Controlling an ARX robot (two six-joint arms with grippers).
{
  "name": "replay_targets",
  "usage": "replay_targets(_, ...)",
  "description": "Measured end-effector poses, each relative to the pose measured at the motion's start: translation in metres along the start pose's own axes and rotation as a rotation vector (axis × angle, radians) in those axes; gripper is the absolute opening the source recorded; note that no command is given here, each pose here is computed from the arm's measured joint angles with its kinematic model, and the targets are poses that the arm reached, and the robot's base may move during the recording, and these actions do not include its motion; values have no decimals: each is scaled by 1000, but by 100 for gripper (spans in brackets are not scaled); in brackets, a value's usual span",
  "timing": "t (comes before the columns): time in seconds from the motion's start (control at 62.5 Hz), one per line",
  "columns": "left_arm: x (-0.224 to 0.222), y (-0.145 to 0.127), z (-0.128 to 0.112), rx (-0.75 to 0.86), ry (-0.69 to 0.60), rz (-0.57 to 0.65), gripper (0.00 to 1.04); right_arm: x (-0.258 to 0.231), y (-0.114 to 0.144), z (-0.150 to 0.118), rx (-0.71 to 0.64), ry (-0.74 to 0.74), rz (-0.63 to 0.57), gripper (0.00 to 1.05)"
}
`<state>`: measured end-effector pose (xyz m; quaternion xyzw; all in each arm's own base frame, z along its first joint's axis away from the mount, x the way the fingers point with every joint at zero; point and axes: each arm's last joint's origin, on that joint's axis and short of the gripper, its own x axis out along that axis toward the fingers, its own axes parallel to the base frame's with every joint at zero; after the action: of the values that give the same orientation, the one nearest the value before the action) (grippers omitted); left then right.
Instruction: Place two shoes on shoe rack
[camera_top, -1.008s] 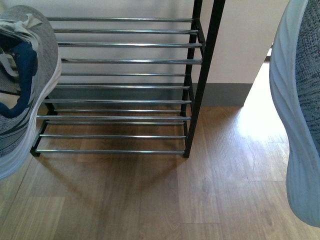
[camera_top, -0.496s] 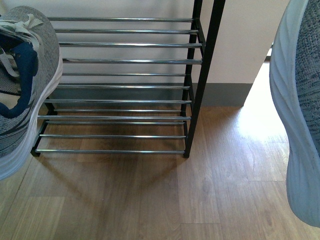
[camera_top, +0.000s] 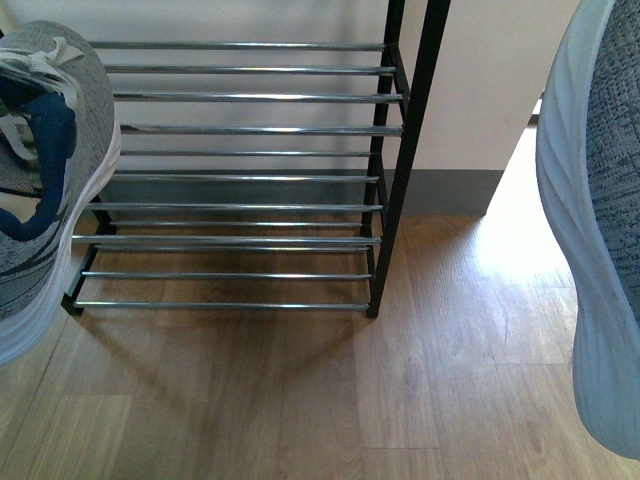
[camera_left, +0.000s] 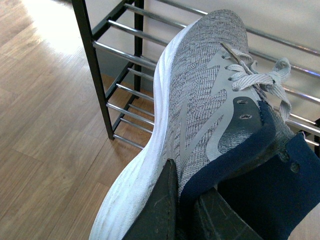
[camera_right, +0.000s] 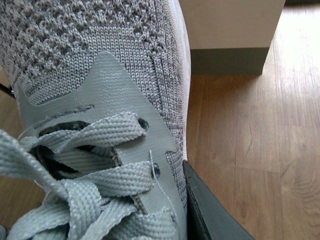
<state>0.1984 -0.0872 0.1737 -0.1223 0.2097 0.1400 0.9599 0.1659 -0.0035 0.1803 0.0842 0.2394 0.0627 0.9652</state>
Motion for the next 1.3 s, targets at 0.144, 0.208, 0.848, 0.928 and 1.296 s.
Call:
replay_targets(0.144, 0, 0, 0, 0, 0, 0, 2, 0, 0, 0, 0, 0, 0, 2)
replay_targets(0.208, 0, 0, 0, 0, 0, -1, 2, 0, 0, 0, 0, 0, 0, 2)
replay_targets(0.848, 0, 0, -1, 3, 4, -2, 2, 0, 0, 0, 0, -1, 0, 2)
replay_targets(0.928, 0, 1, -2, 6, 8, -1, 2, 0, 0, -1, 1, 2, -1, 2)
replay_targets(1.296, 0, 1, -1, 5, 5, 6, 2, 0, 0, -1, 1, 1, 0, 2)
